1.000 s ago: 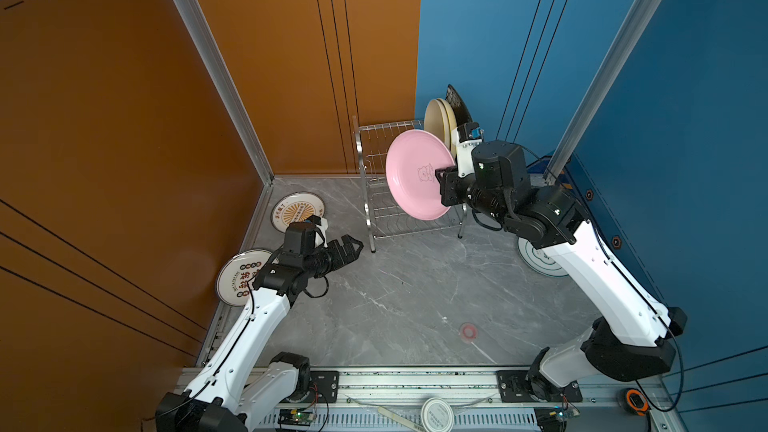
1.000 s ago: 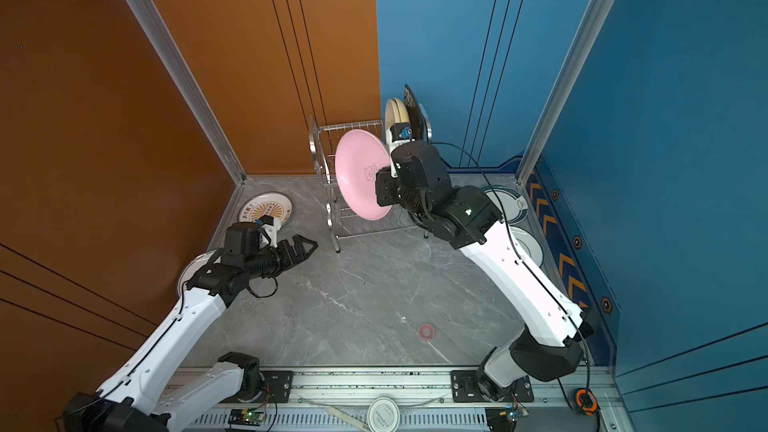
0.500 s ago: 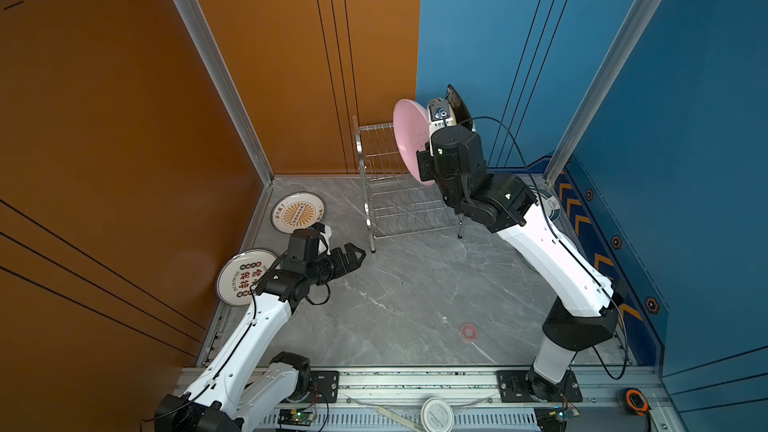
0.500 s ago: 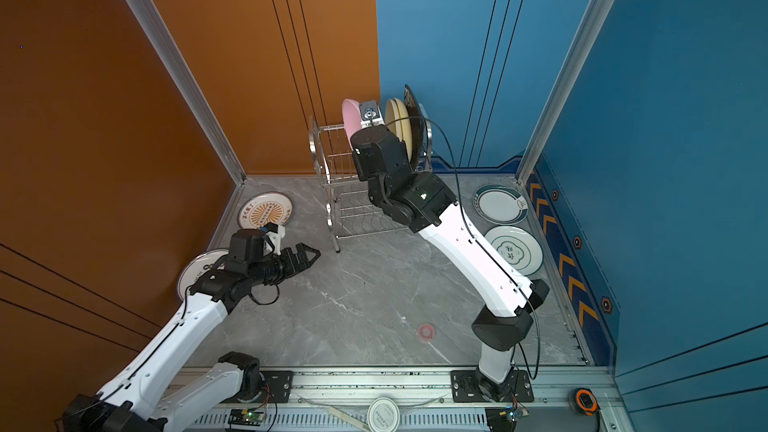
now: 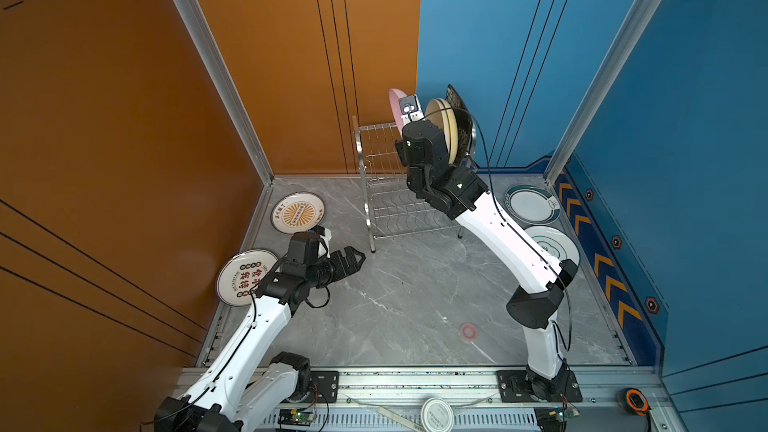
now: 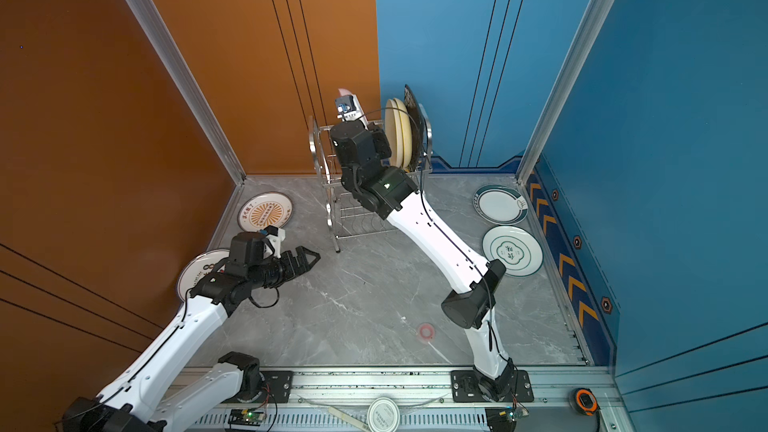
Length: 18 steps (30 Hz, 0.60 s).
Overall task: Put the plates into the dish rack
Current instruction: 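Lower the pink plate into the slot beside the cream plate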
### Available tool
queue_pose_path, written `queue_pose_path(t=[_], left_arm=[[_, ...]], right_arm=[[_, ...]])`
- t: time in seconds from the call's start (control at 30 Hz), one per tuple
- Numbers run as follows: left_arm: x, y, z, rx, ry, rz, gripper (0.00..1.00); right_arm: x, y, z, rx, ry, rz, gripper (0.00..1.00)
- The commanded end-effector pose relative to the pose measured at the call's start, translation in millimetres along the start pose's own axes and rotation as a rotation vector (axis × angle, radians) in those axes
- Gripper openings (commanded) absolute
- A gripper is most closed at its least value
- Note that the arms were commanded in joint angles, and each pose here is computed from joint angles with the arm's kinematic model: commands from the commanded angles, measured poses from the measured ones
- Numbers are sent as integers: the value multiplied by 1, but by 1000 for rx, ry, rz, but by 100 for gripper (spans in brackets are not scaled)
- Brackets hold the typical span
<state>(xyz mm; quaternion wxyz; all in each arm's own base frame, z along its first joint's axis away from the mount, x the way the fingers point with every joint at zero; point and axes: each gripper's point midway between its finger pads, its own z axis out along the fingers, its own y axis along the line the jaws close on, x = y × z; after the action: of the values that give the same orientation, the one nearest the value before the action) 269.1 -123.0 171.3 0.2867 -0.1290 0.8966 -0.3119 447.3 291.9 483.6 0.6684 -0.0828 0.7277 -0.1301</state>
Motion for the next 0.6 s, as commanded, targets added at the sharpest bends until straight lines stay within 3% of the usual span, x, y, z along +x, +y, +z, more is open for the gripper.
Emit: queue_pose_path(t=[0.0,0.57], left_arm=[[8,1,0,5,20,29,98],[5,3,1,-2,22,21,98]], right_arm=[[-17,-23,6,74,-43,39,0],[18,-23,47,113,18,26,0]])
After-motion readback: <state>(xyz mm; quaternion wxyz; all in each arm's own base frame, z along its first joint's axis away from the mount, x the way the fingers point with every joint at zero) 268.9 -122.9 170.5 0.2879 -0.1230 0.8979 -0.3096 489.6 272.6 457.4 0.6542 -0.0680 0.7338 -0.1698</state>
